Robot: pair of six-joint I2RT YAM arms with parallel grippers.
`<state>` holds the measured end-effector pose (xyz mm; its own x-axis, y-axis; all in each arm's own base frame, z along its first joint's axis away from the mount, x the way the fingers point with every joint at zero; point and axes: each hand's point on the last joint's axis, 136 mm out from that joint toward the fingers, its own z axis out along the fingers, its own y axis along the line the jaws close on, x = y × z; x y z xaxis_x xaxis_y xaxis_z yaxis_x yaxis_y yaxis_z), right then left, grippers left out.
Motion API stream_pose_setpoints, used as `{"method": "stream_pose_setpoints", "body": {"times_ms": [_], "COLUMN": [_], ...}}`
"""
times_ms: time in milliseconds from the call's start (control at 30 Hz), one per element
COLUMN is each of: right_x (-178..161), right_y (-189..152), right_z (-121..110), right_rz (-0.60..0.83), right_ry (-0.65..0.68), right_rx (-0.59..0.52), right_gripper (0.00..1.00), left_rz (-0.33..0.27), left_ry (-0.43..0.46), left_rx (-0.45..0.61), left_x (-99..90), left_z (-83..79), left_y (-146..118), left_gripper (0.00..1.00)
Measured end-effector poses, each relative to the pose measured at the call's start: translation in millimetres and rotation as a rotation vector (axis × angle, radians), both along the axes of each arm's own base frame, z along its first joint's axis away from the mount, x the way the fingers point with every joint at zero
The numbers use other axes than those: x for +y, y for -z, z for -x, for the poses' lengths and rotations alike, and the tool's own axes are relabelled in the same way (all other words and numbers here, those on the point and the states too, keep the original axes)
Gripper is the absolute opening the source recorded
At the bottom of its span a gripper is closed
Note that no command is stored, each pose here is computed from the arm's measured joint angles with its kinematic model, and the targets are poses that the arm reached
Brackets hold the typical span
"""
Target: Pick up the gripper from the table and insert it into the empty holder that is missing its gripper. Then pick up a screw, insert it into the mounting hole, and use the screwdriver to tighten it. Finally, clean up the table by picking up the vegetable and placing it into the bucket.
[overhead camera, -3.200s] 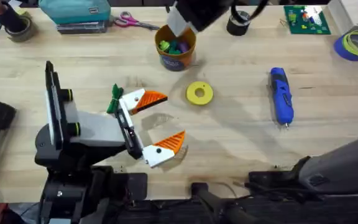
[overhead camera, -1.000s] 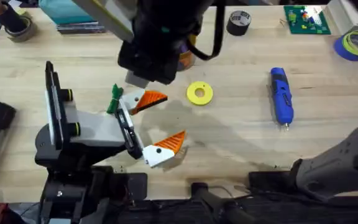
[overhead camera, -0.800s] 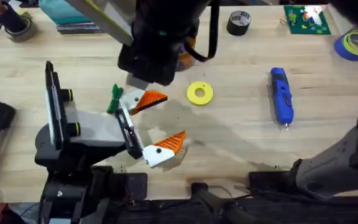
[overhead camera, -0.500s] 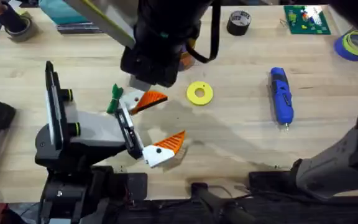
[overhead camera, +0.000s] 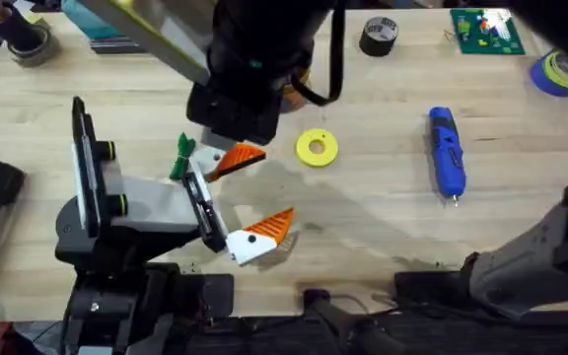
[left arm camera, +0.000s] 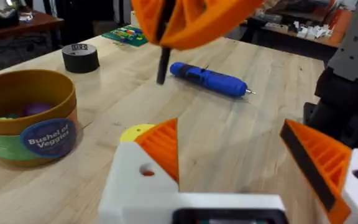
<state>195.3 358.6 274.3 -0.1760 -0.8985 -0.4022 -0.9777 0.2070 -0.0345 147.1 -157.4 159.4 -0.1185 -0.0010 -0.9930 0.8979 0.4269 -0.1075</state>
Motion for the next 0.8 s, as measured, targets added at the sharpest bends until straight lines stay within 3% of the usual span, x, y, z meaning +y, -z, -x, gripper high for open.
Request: {"method": "stream_pose_setpoints", "body": {"times_ms": [367, 800], "right_x": [13.5, 16.8], "right_y": [23.3, 24.7], "right_z": [-1.2, 3.9], "right_rz": [0.042, 0.031], "right_ry": [-0.014, -0.028], "right_rx": [0.025, 0.052], "right_gripper": [0.006, 0.006], "left_rz": [0.000, 0.000], "left_ry": [0.000, 0.000], "left_rx": [0.000, 0.000], "left_x": [0.0, 0.0], "left_z": [0.0, 0.0], "left_y": [0.0, 0.0], "left_gripper": [0.985, 0.985]}}
